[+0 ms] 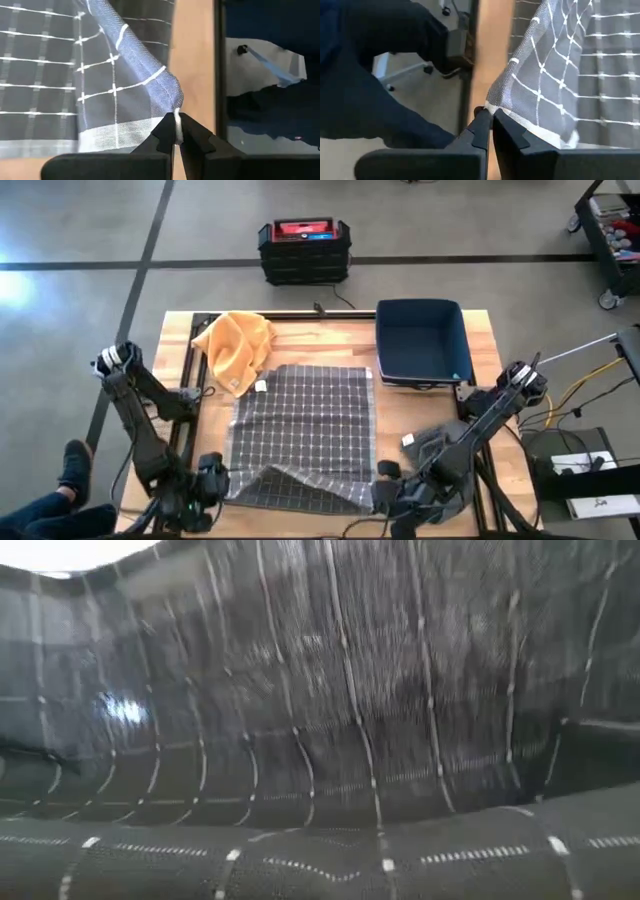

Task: Fold towel
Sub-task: Fold the gray patterned kitchen towel

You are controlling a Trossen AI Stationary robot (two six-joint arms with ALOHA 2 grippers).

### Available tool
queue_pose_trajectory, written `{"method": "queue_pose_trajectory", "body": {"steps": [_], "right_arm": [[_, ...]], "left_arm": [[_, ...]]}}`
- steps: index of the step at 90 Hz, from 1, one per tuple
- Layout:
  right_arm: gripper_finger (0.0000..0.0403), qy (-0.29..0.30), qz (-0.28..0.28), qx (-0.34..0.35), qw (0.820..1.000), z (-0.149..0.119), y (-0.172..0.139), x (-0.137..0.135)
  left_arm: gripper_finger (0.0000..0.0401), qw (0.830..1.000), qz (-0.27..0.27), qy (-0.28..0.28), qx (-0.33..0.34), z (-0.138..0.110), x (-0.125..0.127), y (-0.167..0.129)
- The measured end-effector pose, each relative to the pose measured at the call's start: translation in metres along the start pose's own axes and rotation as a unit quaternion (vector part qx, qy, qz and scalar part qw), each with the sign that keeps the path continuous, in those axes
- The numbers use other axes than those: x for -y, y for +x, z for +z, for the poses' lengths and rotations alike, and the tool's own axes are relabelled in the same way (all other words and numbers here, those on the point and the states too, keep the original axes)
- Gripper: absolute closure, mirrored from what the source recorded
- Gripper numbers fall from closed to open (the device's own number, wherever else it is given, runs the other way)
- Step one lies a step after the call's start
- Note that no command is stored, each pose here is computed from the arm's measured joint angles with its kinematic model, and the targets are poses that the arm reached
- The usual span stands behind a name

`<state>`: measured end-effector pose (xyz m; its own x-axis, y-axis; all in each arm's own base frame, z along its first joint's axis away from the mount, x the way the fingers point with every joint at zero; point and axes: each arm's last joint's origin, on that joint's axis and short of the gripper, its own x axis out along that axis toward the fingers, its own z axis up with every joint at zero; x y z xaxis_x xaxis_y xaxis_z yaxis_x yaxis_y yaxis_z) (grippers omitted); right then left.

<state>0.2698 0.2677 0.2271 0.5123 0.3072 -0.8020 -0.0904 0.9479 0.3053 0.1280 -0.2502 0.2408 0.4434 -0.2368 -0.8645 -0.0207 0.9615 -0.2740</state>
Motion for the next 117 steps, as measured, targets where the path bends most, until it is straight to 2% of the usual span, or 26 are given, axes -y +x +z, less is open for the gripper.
{"method": "queue_pose_trajectory", "body": {"steps": [28, 43, 67, 74, 82, 89, 105, 110, 117], "right_arm": [[0.0403, 0.054, 0.036, -0.008, 0.998, -0.017, -0.008, -0.038], [0.0403, 0.058, 0.037, -0.008, 0.998, -0.027, -0.021, -0.057], [0.0403, 0.047, 0.017, -0.013, 0.999, -0.040, -0.034, -0.070], [0.0403, 0.037, 0.011, -0.001, 0.999, -0.039, -0.034, -0.070], [0.0403, 0.014, -0.005, 0.005, 1.000, -0.037, -0.033, -0.066], [0.0403, 0.007, -0.028, 0.000, 1.000, -0.029, -0.030, -0.055], [0.0403, -0.003, -0.136, -0.036, 0.990, -0.012, -0.025, -0.015], [0.0403, -0.005, -0.163, -0.051, 0.985, -0.005, -0.026, -0.001], [0.0403, -0.005, -0.202, -0.054, 0.978, 0.008, -0.029, 0.020]], "left_arm": [[0.0401, 0.999, -0.038, -0.005, 0.006, 0.011, 0.064, 0.015], [0.0401, 0.998, -0.051, -0.009, 0.037, 0.021, 0.091, 0.017], [0.0401, 0.995, -0.086, -0.021, 0.048, 0.035, 0.140, 0.032], [0.0401, 0.997, -0.071, -0.015, 0.040, 0.039, 0.147, 0.027], [0.0401, 1.000, -0.017, 0.003, 0.019, 0.043, 0.143, 0.012], [0.0401, 0.998, 0.055, 0.021, 0.013, 0.046, 0.129, -0.004], [0.0401, 0.979, 0.199, 0.037, 0.027, 0.062, 0.082, -0.043], [0.0401, 0.972, 0.230, 0.032, 0.032, 0.067, 0.065, -0.050], [0.0401, 0.970, 0.237, 0.029, 0.052, 0.075, 0.041, -0.058]]}}
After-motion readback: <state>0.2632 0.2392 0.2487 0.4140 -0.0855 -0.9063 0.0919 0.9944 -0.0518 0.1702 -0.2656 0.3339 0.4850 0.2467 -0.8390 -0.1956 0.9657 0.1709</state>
